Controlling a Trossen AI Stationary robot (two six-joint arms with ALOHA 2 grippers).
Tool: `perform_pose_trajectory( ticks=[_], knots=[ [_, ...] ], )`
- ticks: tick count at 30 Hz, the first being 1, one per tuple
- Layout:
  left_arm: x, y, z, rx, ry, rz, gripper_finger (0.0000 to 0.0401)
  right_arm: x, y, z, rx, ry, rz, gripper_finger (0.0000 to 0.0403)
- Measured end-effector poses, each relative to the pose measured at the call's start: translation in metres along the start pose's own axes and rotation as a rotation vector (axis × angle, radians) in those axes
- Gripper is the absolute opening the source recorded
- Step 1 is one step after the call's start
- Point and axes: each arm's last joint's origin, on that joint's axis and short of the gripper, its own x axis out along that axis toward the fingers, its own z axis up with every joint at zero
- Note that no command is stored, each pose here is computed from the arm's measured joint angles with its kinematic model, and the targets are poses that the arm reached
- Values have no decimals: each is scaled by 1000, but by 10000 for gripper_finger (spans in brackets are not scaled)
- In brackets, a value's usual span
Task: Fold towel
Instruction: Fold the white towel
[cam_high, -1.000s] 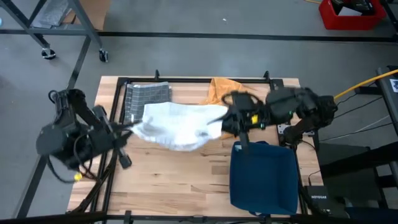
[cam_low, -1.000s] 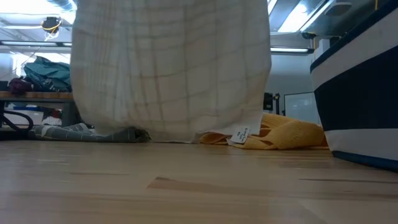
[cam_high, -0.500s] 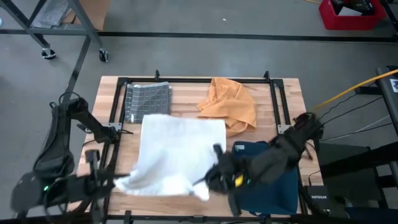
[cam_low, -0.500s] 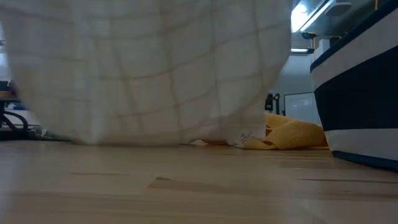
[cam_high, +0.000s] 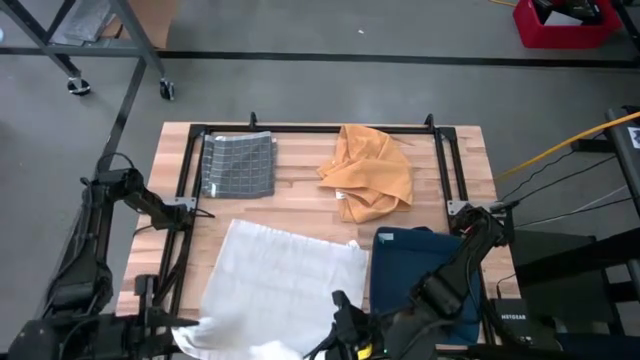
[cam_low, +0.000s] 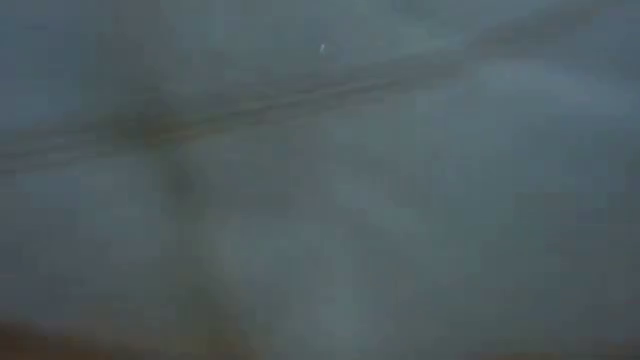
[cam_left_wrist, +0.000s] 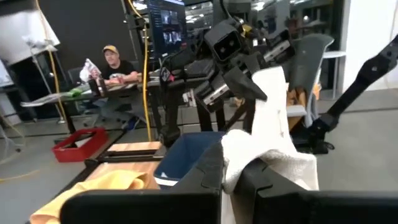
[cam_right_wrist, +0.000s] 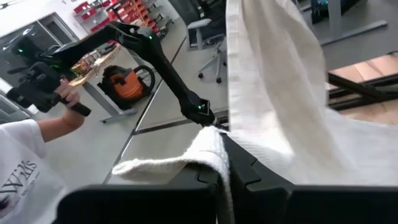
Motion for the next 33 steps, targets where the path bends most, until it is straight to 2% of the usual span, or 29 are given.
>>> perform_pose_trajectory(
  ticks=[5,9,13,20,28,33],
  knots=[
    [0,-6,-11,-53,3,-11,1,-2,7,-8,9,13,-3,1],
    [1,-7,-26,-43,6,-3,1,-4,10,-17,-11,55,-22,1],
    [2,-5,-40,-59,8,10,1,-7,6,-28,-48,135,-95,1],
    [11,4,-54,-34,31,17,1,-14,-10,-43,-36,259,-284,1],
    [28,19,-72,5,188,-14,1,-21,-21,-52,-71,353,-399,1],
    [40,35,-83,35,323,23,1,-25,-27,-55,-118,398,-469,1]
  ],
)
